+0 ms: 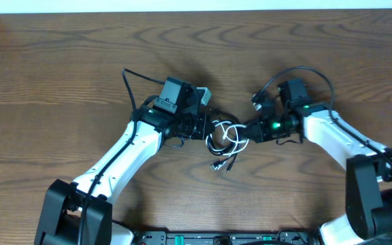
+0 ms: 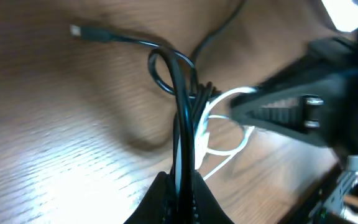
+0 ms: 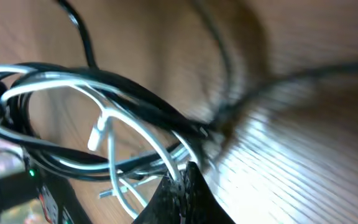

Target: Untangle cables

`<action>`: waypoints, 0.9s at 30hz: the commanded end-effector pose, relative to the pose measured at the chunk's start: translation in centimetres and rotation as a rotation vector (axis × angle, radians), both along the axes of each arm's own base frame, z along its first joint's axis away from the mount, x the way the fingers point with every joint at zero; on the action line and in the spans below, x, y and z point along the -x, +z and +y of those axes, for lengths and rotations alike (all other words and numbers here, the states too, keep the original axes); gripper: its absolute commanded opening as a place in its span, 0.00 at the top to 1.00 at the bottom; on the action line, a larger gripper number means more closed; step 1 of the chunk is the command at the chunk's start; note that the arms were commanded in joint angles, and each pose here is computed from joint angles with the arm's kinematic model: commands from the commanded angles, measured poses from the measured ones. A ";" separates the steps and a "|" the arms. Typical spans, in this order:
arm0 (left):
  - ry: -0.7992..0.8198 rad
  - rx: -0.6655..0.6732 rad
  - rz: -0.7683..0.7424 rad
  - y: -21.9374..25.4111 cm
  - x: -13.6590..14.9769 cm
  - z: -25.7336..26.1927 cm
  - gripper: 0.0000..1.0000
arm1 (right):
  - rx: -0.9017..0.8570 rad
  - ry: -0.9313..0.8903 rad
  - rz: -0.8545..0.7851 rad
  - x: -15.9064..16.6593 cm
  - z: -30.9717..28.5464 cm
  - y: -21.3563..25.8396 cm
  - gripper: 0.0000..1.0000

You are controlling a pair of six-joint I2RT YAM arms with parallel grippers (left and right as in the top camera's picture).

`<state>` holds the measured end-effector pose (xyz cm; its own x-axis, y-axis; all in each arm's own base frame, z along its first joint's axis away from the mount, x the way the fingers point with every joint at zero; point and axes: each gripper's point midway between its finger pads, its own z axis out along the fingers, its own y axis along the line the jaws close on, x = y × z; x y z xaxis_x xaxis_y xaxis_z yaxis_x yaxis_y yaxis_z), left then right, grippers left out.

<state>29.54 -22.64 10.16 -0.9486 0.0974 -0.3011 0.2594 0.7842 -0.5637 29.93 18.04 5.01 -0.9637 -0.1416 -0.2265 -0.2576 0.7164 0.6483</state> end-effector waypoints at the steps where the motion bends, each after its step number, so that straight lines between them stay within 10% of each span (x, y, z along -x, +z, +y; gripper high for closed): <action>1: 0.142 0.007 0.010 0.7 -1.9 1.0 0.92 | 0.003 -0.108 0.003 -0.9 -2.3 1.7 0.99; 15: 0.065 0.258 -0.106 5.4 -3.9 -2.7 0.92 | 0.106 -0.356 0.326 4.3 -3.1 -3.8 0.99; 27: -0.059 0.423 -0.200 9.1 -3.9 -4.9 0.92 | -0.157 0.025 0.106 5.2 1.1 0.1 0.90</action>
